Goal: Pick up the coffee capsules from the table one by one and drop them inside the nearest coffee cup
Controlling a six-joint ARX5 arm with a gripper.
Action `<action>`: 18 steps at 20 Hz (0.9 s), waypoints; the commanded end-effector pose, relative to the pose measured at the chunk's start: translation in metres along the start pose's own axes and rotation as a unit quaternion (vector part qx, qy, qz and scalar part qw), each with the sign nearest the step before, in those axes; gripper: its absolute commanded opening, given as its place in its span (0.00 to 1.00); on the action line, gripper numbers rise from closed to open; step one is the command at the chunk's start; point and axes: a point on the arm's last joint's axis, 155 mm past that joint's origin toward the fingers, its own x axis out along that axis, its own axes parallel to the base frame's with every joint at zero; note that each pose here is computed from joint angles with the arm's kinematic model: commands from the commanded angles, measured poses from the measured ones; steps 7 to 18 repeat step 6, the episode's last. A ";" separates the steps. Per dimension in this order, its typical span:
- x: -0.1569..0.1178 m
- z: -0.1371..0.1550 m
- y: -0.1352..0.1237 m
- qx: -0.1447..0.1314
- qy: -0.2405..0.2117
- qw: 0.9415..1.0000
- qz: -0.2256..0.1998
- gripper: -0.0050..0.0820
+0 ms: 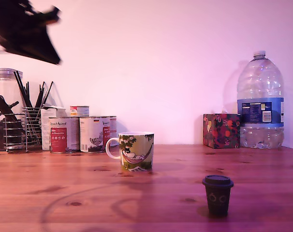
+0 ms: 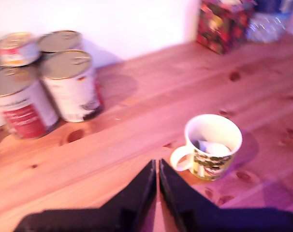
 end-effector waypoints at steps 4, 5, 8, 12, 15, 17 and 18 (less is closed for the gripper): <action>-0.002 -0.008 -0.002 -0.002 0.006 1.000 -0.001 0.04; -0.002 -0.008 -0.002 -0.002 0.006 1.000 -0.002 0.04; -0.002 -0.008 -0.003 -0.002 0.005 1.000 -0.003 0.04; -0.002 -0.008 -0.003 -0.002 0.005 1.000 -0.003 0.04; -0.002 -0.008 -0.003 -0.002 0.005 1.000 -0.003 0.04; -0.002 -0.008 -0.003 -0.002 0.005 1.000 -0.003 0.04; -0.002 -0.008 -0.003 -0.002 0.005 1.000 -0.003 0.04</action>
